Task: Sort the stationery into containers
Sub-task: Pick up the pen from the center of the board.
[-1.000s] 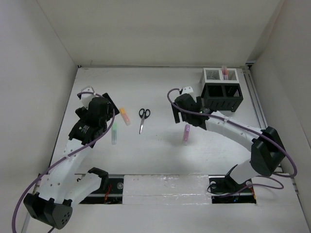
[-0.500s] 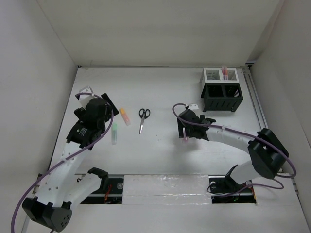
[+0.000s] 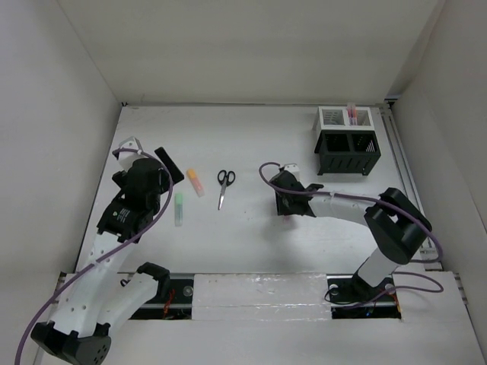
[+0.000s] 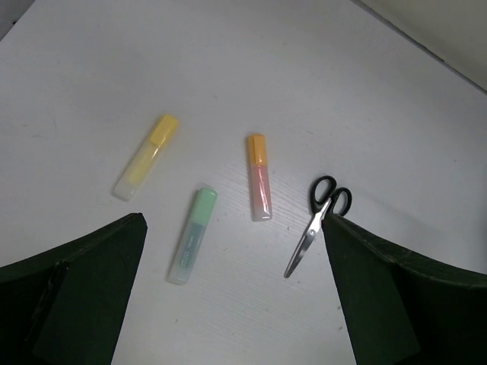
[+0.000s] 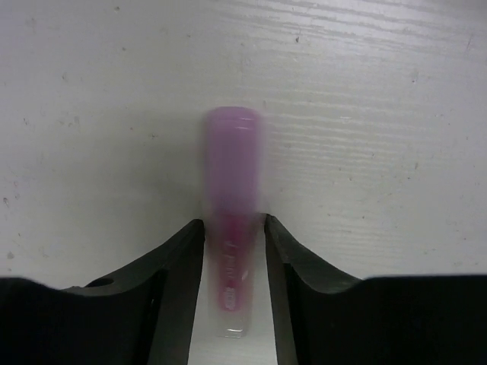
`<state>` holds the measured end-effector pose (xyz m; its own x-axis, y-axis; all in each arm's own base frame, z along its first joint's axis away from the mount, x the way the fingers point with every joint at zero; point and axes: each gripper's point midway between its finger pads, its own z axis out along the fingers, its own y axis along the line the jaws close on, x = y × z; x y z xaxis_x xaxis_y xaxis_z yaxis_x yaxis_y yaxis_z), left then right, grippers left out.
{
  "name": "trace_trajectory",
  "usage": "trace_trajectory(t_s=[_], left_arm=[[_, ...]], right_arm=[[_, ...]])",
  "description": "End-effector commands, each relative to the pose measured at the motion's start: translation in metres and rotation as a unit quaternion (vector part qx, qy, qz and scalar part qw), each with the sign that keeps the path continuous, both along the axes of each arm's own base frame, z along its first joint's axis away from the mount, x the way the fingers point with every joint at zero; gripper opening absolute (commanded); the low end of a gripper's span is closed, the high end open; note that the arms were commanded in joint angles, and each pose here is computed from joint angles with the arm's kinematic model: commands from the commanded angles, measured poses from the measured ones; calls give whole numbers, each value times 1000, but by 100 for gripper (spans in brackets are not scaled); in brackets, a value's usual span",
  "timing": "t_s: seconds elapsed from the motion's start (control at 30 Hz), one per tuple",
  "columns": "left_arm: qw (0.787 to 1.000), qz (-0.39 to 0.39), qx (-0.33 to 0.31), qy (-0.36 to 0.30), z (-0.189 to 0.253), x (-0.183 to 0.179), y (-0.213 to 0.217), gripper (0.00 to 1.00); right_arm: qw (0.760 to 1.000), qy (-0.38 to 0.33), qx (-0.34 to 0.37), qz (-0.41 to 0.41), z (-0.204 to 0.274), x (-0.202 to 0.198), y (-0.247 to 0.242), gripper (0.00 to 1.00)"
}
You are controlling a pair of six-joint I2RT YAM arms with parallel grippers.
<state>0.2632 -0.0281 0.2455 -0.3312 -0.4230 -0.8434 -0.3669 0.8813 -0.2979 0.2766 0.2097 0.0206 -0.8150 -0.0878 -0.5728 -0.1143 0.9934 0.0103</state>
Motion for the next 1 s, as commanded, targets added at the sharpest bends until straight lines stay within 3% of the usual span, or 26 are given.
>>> trace_trajectory(t_s=[0.0,0.07,0.13,0.23,0.3,0.43,0.53,0.63,0.77,0.83,0.87,0.97], left_arm=[[999,-6,-9,-32,21,0,-1,100],[999,-6,-9,-32,21,0,-1,100],[999,-8,-6,-35,22,1,-1,100],[999,-8,-6,-35,22,1,-1,100],[999,-8,-5,-31,20,3,-1,100],[1000,-12,-5,-26,18,4,-3,100],[999,-19,-6,-28,19,5,-6,100],[999,-25,-5,-31,20,6,-7,100],[999,-25,-4,-27,16,5,-7,100],[999,-25,-4,-27,16,5,-7,100],[999,-29,-6,-26,16,5,-9,100],[999,-29,-7,-30,18,7,-9,100]], right_arm=[[999,44,-11,16,-30,-10,-1,41],[998,49,12,26,-33,-8,8,26],[998,55,21,33,-38,-8,10,0],[997,44,33,63,-31,1,23,0],[995,-4,31,92,-5,18,33,0],[981,-146,53,115,94,69,37,0],[957,-242,83,139,160,104,10,0],[930,-299,101,191,197,122,-14,0],[923,-355,84,126,229,163,-116,0],[917,-369,110,108,239,168,-145,0],[901,-400,125,116,257,171,-164,0],[886,-427,130,121,267,173,-182,0]])
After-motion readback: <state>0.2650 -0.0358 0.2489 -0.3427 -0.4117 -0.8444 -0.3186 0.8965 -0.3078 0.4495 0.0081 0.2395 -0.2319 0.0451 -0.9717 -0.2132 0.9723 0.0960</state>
